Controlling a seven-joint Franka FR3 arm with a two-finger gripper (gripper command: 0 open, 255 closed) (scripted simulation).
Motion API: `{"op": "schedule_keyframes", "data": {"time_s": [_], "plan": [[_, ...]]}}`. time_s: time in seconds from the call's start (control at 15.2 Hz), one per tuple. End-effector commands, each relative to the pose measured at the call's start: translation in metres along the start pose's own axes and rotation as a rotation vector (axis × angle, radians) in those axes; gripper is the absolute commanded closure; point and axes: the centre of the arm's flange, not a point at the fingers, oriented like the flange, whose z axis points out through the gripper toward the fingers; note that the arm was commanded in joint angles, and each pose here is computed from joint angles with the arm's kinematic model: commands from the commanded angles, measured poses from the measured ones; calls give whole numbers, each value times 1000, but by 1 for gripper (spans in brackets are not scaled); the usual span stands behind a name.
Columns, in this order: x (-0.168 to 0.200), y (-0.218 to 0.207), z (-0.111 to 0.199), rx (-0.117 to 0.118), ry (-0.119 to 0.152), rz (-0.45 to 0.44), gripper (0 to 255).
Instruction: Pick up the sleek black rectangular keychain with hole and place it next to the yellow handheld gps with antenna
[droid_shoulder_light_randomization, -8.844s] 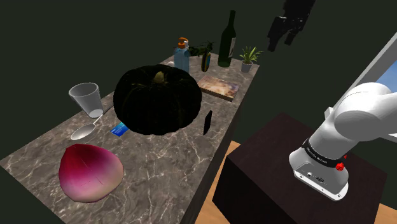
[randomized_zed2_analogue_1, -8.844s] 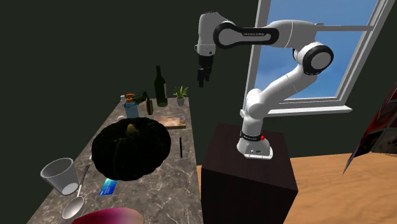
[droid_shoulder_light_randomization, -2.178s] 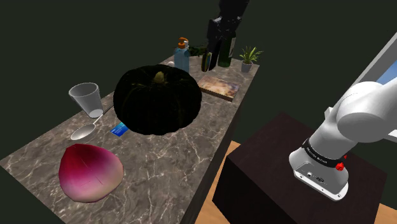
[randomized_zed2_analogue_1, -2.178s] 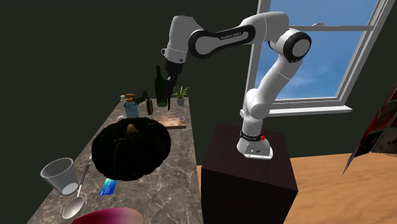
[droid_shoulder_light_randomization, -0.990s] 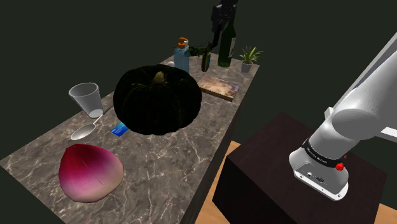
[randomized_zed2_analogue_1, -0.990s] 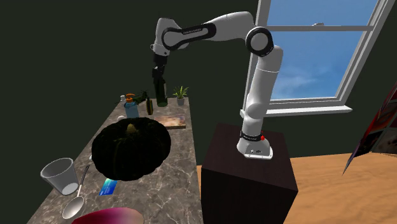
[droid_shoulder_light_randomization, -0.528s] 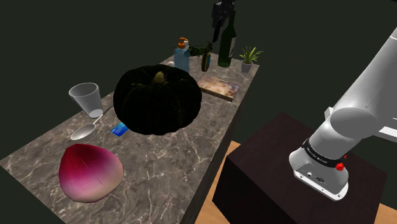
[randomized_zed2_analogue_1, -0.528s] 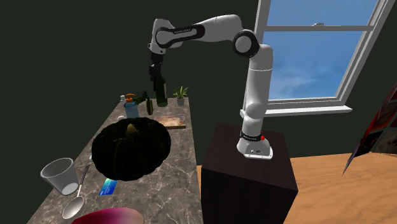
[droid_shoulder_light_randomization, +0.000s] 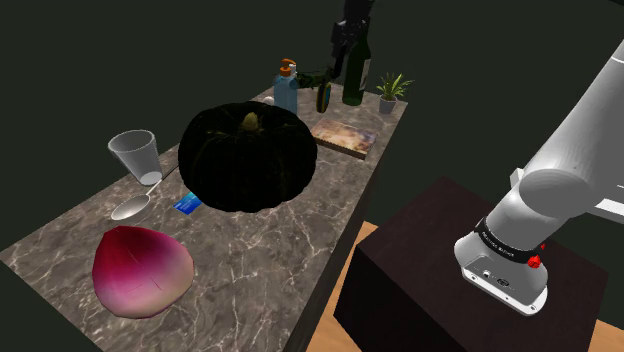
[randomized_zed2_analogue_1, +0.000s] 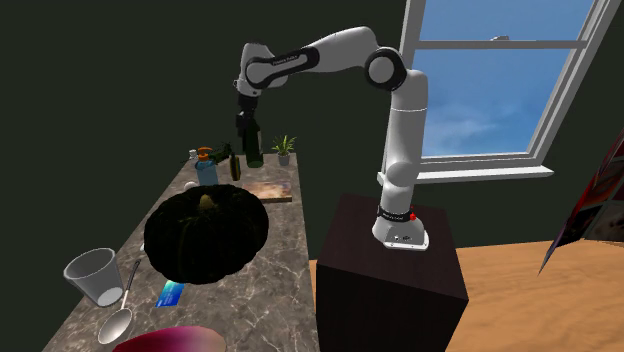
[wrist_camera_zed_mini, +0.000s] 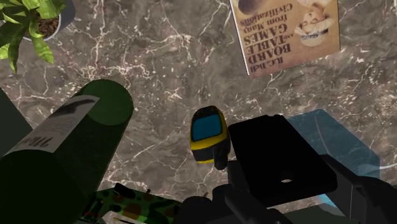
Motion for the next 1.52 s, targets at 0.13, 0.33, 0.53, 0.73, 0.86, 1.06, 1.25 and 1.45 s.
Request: {"op": "schedule_keyframes", "data": {"time_s": [0.13,0.33,0.53,0.73,0.86,1.06,1.25,1.45], "plan": [[-5,1,21,0,1,0,255],[-9,2,36,0,1,0,255],[-13,2,51,0,1,0,255],[-17,3,67,0,1,0,255],[-20,4,77,0,1,0,255],[-24,4,92,0,1,0,255],[-28,5,107,0,1,0,255],[-32,5,123,0,1,0,255]]}}
